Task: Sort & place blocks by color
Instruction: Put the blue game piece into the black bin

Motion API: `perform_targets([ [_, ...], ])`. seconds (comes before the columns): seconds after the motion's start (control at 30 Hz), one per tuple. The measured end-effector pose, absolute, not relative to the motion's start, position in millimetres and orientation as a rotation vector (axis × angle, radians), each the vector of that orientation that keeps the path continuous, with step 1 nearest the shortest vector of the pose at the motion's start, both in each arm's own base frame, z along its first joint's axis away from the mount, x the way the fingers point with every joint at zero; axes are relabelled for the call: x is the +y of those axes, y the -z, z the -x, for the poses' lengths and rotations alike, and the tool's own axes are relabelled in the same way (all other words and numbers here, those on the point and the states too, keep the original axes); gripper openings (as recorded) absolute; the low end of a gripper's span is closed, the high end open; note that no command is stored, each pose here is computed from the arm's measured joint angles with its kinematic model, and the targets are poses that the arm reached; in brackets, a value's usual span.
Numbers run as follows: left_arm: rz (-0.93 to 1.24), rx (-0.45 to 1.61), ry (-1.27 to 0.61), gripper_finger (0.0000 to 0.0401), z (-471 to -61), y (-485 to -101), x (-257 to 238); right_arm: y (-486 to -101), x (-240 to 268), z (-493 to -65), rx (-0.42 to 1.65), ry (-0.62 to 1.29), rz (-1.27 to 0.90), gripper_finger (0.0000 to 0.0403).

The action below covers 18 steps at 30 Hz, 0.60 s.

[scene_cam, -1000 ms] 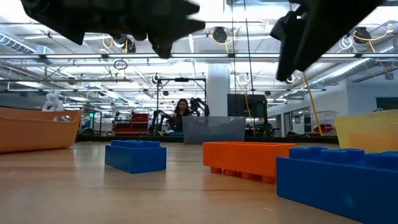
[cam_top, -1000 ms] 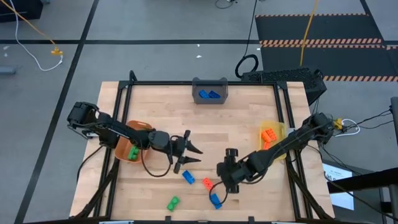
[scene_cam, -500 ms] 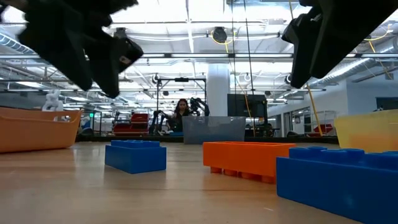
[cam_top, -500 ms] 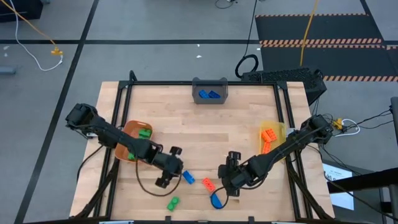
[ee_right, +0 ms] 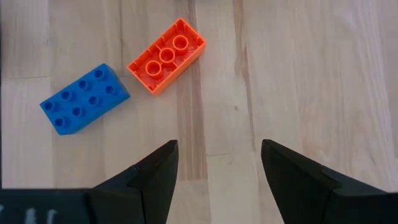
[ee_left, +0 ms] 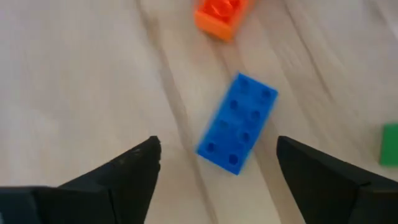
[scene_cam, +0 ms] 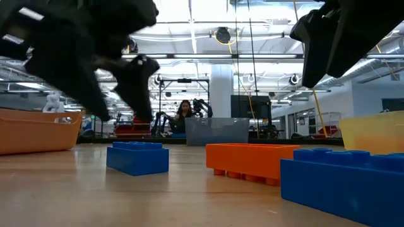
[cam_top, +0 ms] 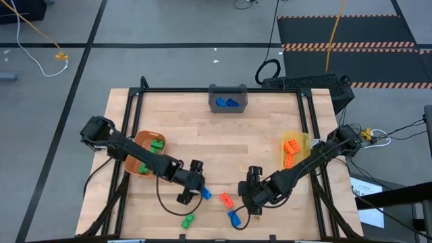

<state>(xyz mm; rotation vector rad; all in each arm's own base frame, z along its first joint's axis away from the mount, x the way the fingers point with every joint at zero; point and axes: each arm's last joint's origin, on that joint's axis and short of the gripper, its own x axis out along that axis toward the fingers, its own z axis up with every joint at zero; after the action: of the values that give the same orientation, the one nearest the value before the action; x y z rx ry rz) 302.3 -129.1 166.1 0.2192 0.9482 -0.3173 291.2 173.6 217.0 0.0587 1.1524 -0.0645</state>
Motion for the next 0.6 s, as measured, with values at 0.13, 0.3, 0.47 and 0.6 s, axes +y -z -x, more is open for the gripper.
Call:
perform_targets([
  [0.13,-0.242,1.063,0.345,0.0325,-306.0,-149.5,-130.1,-217.0,173.4,-291.2,1.153,0.062,-0.050,0.0221],
  [0.3,-0.295,1.009,0.385,0.0301,-326.8,-152.4,-140.1,-216.9,171.7,-292.8,1.145,0.063,-0.047,0.0221],
  [0.47,-0.314,1.105,0.401,0.0277,-336.8,-134.3,-142.3,-216.6,171.5,-292.6,1.148,0.066,-0.053,0.0221],
  [0.6,-0.327,1.142,0.401,0.0270,-341.4,-128.4,-145.1,-216.2,173.8,-290.4,1.155,0.063,-0.050,0.0221],
])
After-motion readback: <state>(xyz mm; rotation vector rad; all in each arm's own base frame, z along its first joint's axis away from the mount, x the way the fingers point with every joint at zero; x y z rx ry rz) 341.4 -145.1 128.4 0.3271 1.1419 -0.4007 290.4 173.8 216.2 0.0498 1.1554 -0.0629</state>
